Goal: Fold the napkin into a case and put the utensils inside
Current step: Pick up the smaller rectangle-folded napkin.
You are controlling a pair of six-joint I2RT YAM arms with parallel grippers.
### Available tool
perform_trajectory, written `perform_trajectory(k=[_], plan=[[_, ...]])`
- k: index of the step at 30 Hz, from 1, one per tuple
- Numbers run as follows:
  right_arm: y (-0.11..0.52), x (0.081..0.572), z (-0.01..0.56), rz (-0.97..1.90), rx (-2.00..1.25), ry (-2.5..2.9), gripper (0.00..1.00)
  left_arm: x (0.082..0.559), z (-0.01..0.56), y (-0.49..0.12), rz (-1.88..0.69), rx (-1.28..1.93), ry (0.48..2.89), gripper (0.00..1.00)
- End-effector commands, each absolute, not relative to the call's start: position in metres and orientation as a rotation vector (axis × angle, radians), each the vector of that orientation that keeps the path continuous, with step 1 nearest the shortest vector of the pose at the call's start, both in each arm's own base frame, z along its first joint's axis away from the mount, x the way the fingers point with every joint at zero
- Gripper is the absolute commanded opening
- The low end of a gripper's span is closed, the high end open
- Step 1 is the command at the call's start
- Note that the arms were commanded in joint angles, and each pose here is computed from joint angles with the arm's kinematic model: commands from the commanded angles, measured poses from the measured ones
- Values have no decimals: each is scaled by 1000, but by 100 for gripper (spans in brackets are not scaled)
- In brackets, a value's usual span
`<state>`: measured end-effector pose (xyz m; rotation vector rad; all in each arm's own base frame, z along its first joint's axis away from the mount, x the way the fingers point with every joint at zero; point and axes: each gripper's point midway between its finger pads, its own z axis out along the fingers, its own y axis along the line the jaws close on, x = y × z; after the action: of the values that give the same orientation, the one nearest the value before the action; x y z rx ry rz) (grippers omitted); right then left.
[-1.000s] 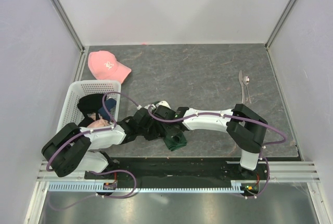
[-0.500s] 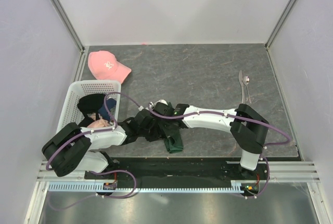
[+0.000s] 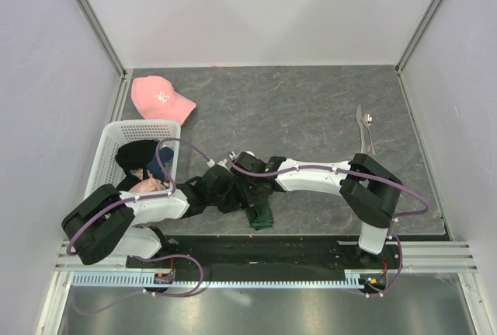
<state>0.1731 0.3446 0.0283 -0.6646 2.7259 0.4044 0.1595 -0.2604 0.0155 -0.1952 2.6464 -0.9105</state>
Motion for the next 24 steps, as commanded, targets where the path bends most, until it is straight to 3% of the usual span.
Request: perform_trajectory(k=[1, 7, 10, 13, 24], plan=[[348, 171, 24, 456, -673, 2709, 0, 162, 15, -252, -846, -219, 2635, 7], [345, 174, 26, 460, -696, 2695, 0, 166, 24, -248, -807, -184, 2620, 16], [342, 178, 27, 461, -679, 2696, 8, 180, 49, -241, -803, -182, 2561, 26], [339, 181, 27, 467, -658, 2690, 16, 201, 79, -224, -810, -230, 2484, 27], [343, 177, 31, 564, -634, 2682, 24, 270, 87, -246, -926, -226, 2447, 16]])
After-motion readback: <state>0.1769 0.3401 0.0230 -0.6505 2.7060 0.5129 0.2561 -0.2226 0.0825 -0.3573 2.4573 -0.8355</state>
